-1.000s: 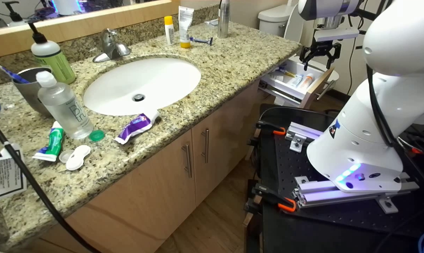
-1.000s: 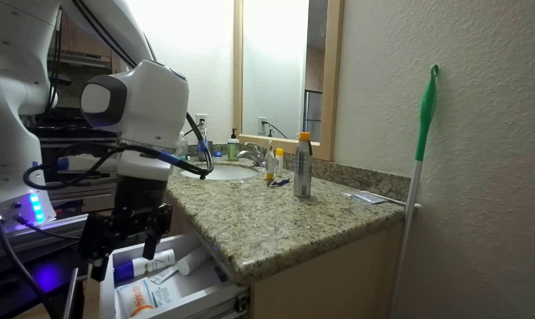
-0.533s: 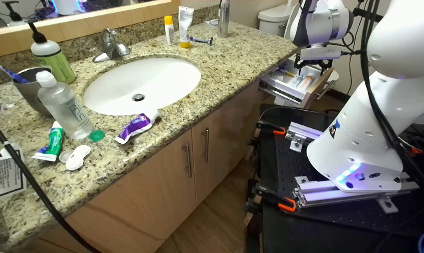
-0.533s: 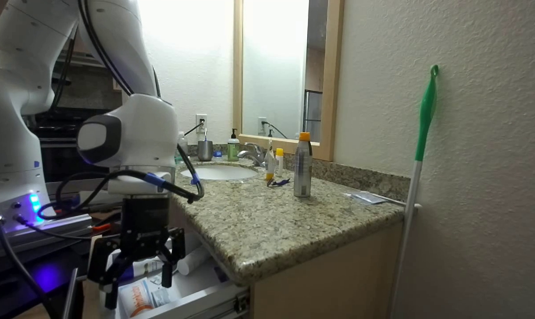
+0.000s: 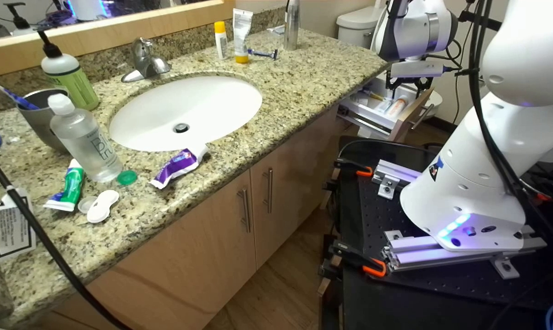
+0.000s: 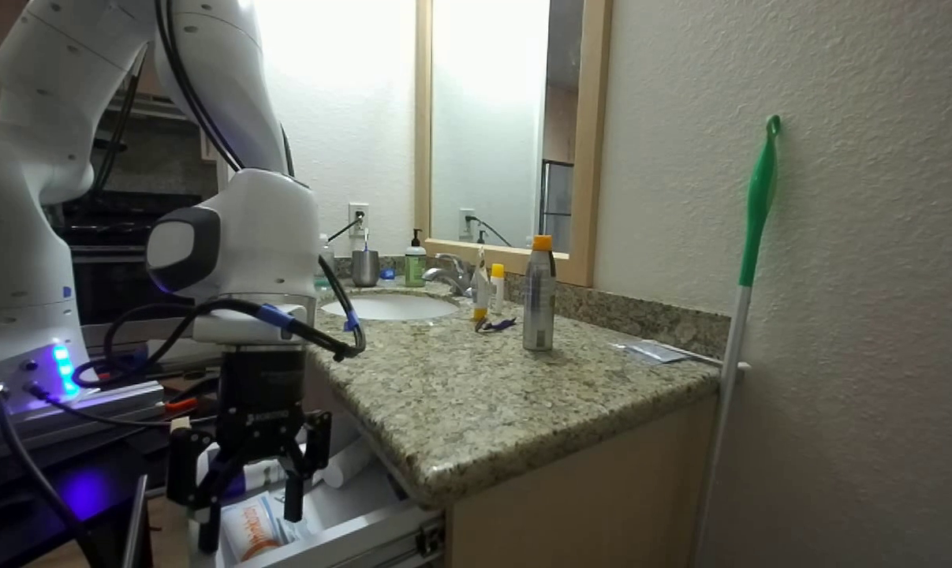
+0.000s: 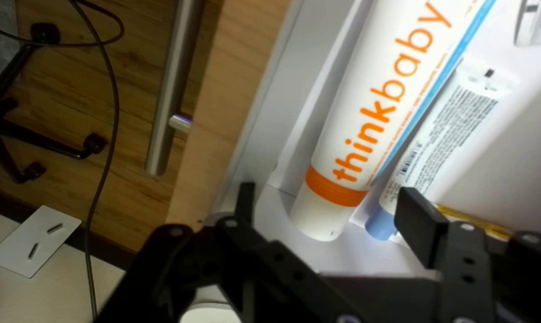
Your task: Take the white and orange bottle from the drawer and place it on the counter
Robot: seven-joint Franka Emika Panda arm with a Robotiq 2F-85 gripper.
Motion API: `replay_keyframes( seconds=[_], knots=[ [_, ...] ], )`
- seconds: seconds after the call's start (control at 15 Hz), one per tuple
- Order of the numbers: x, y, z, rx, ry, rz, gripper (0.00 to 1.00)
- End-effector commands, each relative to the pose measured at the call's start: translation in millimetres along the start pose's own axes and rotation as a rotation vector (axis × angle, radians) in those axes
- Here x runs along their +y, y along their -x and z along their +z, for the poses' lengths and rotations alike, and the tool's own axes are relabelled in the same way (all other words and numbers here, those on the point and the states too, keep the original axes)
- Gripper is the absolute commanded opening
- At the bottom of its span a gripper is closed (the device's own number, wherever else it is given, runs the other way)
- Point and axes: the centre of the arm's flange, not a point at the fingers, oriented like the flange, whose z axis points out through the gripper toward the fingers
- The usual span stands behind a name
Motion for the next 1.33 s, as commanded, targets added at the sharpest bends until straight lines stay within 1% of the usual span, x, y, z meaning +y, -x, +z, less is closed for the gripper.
replay_keyframes(
  seconds=[0.0, 0.13, 0.33, 0.4, 0.47, 0.8, 0.87, 1.2, 1.27],
  knots=[
    [0.0, -0.7, -0.3, 0.001, 0.001, 0.005, 0.82],
    [-0.9, -1.0, 0.7, 0.001, 0.003, 0.006, 0.92],
    [-1.0, -1.1, 0.7, 0.001, 0.003, 0.006, 0.93],
    [-0.9, -1.2, 0.7, 0.002, 0.003, 0.007, 0.98],
    [0.7, 1.2, -1.2, -0.033, 0.007, -0.007, 1.0],
    [4.5, -3.1, -7.0, -0.13, 0.024, -0.053, 1.0],
    [-0.1, 0.9, 1.8, -0.089, 0.017, -0.031, 1.0],
    [-0.4, -0.6, 1.3, -0.091, 0.017, -0.031, 1.0],
    [-0.7, -2.7, 0.8, -0.067, 0.002, -0.017, 1.0]
  ],
)
